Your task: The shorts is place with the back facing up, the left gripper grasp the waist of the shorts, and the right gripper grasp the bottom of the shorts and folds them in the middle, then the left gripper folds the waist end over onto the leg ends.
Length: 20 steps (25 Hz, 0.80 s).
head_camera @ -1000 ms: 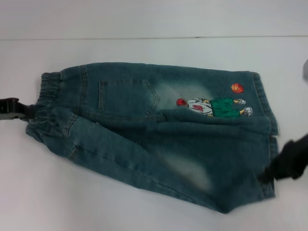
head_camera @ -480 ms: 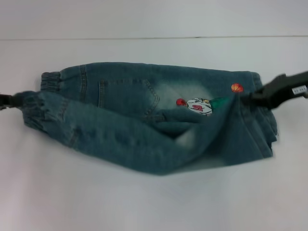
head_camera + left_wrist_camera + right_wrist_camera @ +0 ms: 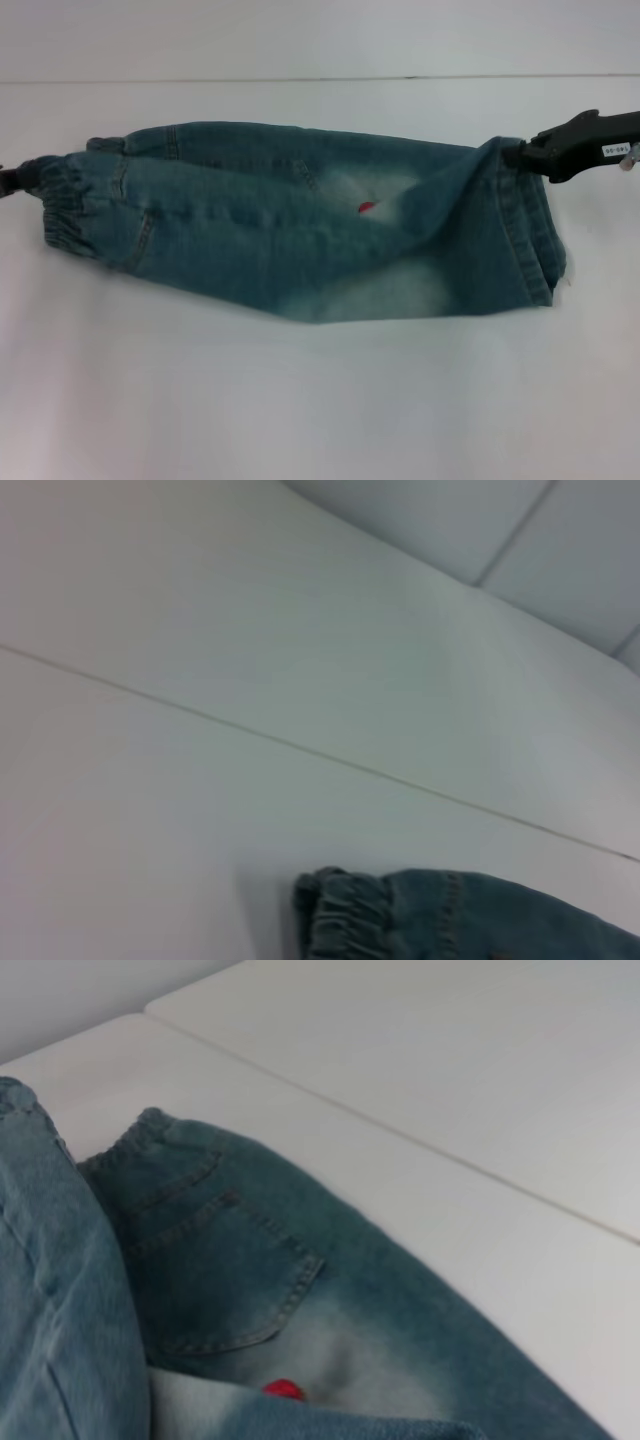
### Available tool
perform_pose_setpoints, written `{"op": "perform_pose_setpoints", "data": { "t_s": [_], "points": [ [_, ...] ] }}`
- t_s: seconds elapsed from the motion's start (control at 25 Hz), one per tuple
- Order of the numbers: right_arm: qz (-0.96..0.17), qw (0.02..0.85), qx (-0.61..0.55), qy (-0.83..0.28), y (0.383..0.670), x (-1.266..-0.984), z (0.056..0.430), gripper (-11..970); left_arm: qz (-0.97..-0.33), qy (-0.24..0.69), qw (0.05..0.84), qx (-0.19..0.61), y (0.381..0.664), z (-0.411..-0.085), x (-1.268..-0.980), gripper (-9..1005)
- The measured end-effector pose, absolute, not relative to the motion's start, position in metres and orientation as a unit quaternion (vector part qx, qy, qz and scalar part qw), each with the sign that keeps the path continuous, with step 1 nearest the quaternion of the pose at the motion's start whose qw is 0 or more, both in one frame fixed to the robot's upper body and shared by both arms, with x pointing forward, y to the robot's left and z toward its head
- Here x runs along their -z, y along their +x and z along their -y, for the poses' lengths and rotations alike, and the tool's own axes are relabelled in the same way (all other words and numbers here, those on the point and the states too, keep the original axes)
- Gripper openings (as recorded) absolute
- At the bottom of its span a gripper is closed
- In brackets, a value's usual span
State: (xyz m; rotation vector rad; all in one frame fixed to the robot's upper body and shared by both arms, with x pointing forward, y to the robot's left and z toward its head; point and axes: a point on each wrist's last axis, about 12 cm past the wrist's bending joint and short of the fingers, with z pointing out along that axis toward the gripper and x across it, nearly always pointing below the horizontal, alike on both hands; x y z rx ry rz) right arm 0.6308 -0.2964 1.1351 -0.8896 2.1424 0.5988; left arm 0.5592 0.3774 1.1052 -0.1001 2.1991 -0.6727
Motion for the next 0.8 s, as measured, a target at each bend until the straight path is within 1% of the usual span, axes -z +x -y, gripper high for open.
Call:
{"op": "perform_pose_setpoints", "data": {
  "t_s": [0.28,0.8],
  "points": [
    [-0.839,0.393,-0.206,-0.316,0.634,-1.127,0.305,2,-0.867,-0.067,0.443,0.219,0.568,-0.377,-1.097,120],
    [-0.824,0.436,-0.158,-0.325,0.64,-1.11,0.279,2,-0.864,-0.047,0.467,0.181,0.593,-0.352,-1.095,125]
  ]
}}
